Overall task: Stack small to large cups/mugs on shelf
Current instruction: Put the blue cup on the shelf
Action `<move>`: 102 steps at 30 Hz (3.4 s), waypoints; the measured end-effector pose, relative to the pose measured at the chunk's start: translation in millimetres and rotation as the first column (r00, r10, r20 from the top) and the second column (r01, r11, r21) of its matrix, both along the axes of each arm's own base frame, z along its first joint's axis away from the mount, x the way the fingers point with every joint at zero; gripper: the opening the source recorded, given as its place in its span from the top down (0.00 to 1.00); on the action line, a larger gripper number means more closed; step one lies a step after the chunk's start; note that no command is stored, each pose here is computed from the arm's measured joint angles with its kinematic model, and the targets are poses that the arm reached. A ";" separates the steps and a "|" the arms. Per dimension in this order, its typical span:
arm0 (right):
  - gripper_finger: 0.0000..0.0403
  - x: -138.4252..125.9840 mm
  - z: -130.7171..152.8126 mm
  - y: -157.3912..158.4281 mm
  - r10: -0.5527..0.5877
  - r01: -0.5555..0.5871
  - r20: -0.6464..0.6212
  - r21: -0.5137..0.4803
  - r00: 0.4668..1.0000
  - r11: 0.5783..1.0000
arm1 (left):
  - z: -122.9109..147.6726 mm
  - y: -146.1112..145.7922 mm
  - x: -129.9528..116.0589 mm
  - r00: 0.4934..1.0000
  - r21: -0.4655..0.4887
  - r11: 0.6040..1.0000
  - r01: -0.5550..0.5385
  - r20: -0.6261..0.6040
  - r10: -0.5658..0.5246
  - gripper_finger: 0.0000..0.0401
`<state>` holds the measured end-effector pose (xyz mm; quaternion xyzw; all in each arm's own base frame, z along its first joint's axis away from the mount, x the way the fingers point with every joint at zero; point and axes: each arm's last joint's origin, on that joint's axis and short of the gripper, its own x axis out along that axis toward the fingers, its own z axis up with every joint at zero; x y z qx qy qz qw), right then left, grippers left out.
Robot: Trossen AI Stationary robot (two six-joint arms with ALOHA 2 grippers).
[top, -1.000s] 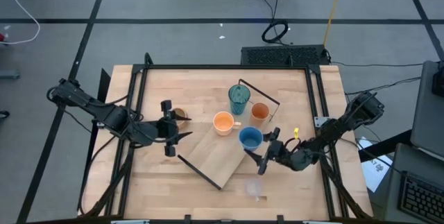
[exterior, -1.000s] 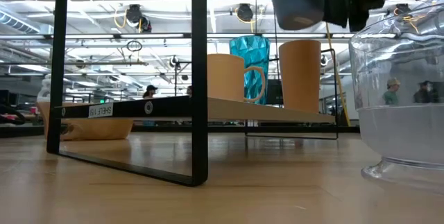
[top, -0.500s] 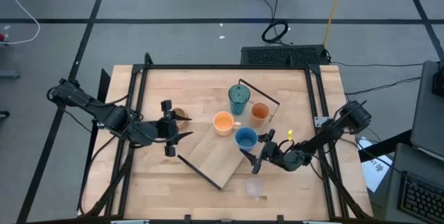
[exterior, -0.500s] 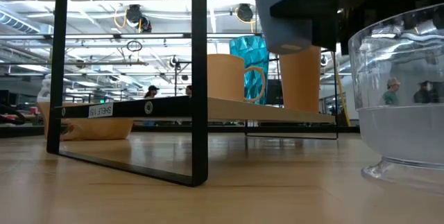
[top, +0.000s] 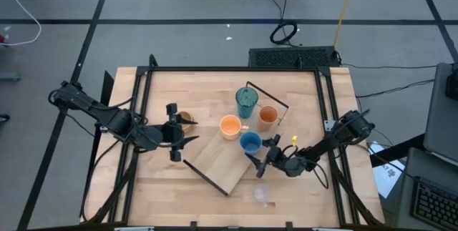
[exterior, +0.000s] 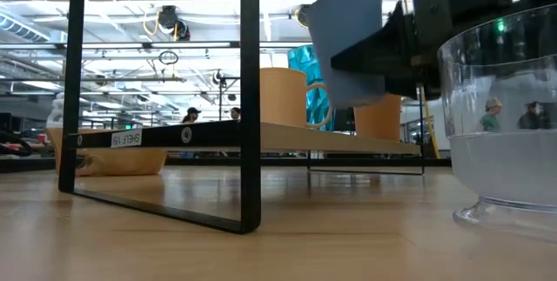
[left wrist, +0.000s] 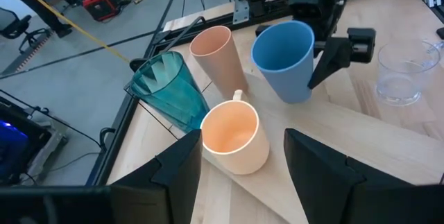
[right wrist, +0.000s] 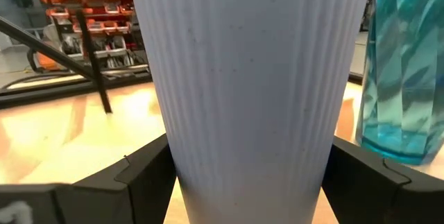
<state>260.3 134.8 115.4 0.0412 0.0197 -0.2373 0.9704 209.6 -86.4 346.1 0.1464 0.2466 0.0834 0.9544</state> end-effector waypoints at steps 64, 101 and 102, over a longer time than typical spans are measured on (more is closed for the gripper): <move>0.12 6.6 -17.8 -14.1 -0.018 0.019 -0.080 0.007 0.997 1.000 | -5.9 -2.3 -2.8 0.990 -0.055 0.993 0.103 -0.086 -0.108 0.48; 0.11 1.6 9.1 -17.5 0.019 -0.018 -0.136 0.008 0.991 1.000 | -5.9 -2.5 -2.8 0.990 -0.060 0.992 0.107 -0.087 -0.112 0.48; 0.11 1.9 8.9 -18.2 0.019 -0.018 -0.138 0.008 0.990 1.000 | -6.0 -2.5 -2.8 0.990 -0.060 0.992 0.107 -0.087 -0.112 0.48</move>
